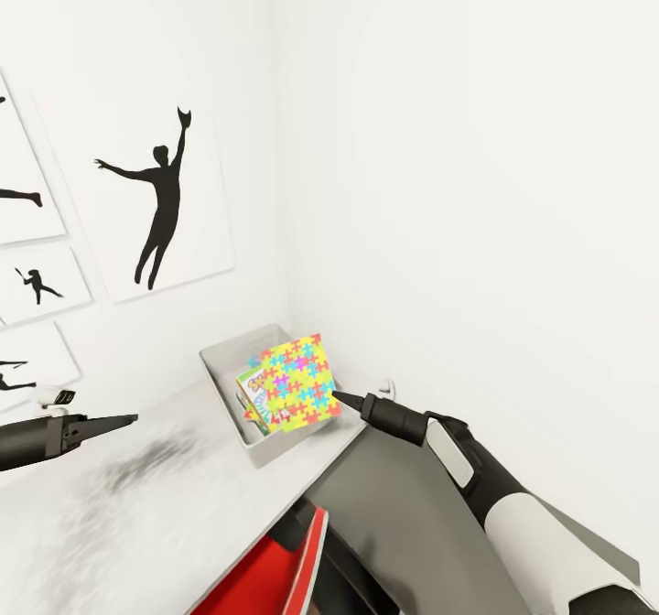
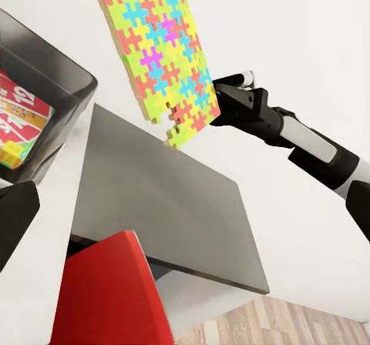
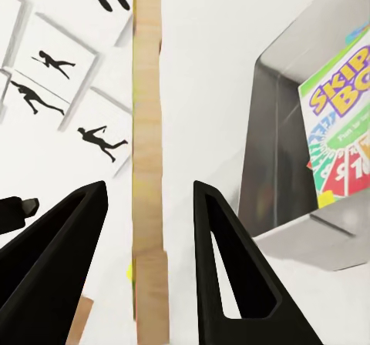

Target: Put all the toys in the child's room - the three board games (two on the bed and one on the table), the two jigsaw puzzles on the table, and the tennis ball on the table - inside the toy box on the table in the child's room.

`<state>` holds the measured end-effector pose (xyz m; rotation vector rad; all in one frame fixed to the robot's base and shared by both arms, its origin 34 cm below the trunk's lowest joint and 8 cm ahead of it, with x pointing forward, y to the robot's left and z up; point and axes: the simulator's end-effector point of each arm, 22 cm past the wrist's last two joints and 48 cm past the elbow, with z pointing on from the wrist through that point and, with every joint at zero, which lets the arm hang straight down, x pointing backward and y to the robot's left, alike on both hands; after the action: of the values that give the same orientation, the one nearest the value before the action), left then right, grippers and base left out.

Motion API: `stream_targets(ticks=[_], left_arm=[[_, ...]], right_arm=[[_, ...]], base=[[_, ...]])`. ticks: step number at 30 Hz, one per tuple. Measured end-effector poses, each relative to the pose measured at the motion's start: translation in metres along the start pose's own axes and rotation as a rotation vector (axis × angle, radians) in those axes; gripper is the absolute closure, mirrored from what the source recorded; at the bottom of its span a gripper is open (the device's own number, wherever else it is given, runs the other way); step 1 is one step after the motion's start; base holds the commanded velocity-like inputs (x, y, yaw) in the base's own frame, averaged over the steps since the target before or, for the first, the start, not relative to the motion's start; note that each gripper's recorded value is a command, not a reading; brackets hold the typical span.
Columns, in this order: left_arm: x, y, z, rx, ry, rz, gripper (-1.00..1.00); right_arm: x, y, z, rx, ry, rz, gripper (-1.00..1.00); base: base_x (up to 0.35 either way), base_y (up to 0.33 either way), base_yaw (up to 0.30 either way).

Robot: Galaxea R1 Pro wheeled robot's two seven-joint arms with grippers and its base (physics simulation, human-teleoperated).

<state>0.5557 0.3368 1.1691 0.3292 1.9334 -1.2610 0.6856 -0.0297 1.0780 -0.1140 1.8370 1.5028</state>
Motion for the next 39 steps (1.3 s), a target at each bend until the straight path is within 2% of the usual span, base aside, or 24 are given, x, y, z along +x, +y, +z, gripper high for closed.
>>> stream_targets(ticks=[16, 20, 25, 29, 36, 39], left_arm=[[0.000, 0.000, 0.000, 0.000, 0.000, 0.000, -1.00], [0.000, 0.000, 0.000, 0.000, -0.001, 0.000, -1.00], [0.000, 0.000, 0.000, 0.000, 0.000, 0.000, -1.00], [0.000, 0.000, 0.000, 0.000, 0.000, 0.000, -1.00], [0.001, 0.000, 0.000, 0.001, 0.000, -0.001, -1.00], [0.001, 0.000, 0.000, 0.000, 0.000, -0.001, -1.00]], right_arm=[[-0.002, 0.003, 0.001, -0.004, -0.001, -0.007, 1.00], [-0.006, 0.003, 0.004, 0.011, 0.018, 0.005, 1.00], [-0.027, 0.012, 0.021, 0.057, 0.055, 0.009, 1.00], [-0.053, 0.029, 0.043, 0.094, 0.080, -0.008, 1.00], [-0.073, 0.050, 0.063, 0.114, 0.090, -0.038, 1.00], [-0.074, 0.053, 0.071, 0.133, 0.092, -0.045, 1.00]], base=[[0.003, 0.002, 0.000], [0.000, 0.000, 0.000], [0.000, 0.000, 0.000], [0.000, 0.000, 0.000], [0.000, 0.000, 0.000], [0.000, 0.000, 0.000]])
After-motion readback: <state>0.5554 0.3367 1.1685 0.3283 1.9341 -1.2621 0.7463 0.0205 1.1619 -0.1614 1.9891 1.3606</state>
